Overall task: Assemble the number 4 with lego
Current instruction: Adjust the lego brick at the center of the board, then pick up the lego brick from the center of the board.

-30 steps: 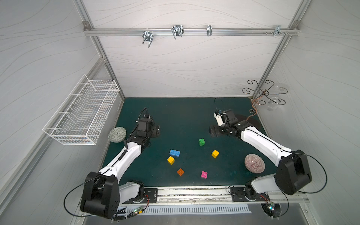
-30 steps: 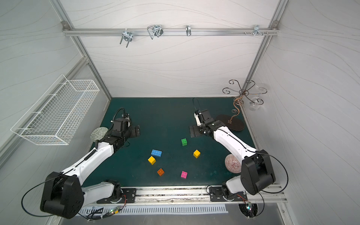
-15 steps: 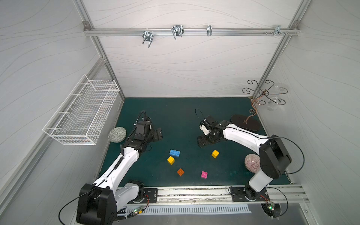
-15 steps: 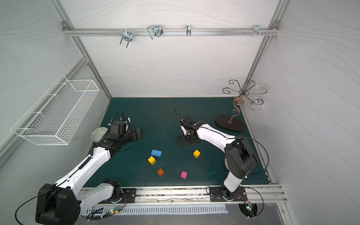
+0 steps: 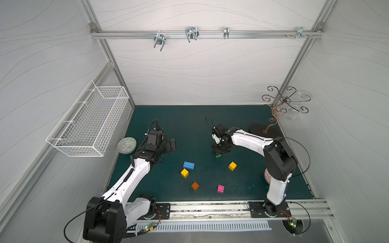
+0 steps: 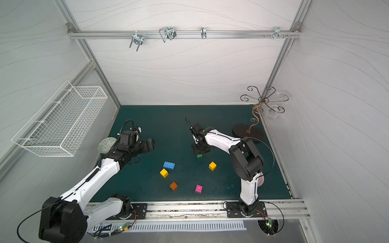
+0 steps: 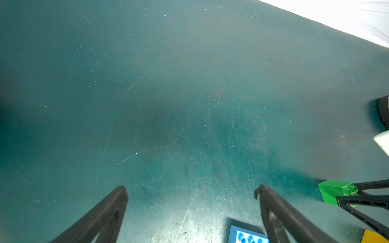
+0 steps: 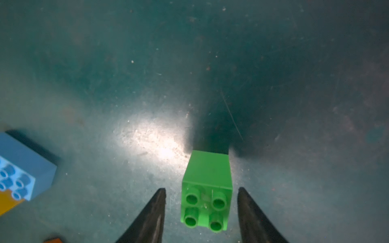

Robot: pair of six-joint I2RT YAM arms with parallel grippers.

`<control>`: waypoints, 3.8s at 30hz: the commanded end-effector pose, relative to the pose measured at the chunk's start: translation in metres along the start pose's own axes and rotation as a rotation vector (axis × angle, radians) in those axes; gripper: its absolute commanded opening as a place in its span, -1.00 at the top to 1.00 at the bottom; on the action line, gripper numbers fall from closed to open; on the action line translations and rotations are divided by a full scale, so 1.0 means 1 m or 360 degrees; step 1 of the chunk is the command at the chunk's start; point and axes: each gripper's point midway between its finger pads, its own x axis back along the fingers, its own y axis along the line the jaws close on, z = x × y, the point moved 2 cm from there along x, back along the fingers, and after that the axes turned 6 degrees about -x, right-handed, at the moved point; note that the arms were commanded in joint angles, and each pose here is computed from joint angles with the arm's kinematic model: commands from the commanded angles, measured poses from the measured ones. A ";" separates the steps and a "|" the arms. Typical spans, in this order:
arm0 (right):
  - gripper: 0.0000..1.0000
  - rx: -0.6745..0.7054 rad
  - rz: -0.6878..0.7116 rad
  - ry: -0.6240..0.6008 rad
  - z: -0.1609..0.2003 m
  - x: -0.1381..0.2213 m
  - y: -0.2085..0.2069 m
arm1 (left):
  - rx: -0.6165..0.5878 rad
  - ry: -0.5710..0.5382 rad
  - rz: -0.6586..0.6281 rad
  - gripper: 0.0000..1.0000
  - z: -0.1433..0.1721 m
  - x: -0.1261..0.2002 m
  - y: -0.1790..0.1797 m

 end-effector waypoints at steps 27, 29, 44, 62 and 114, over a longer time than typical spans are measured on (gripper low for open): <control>0.53 -0.0486 0.0279 0.0136 0.024 -0.007 -0.011 | 0.0036 -0.0021 -0.0063 -0.99 -0.009 0.000 0.004; 0.44 -0.0486 0.0276 0.0125 0.022 -0.004 -0.011 | 0.0037 -0.0023 -0.0067 -0.99 -0.010 0.001 0.004; -0.13 -0.0511 0.0211 0.0066 0.014 0.017 -0.003 | 0.0056 -0.0039 -0.0085 -0.99 -0.011 0.005 0.006; -0.27 -0.0688 0.0176 0.0268 0.147 0.053 0.042 | 0.0090 0.0086 0.0067 -0.99 0.010 0.021 -0.009; 0.44 -0.0832 0.0152 0.0489 0.187 0.015 0.049 | 0.0081 0.0106 0.0017 -0.99 0.010 0.019 -0.007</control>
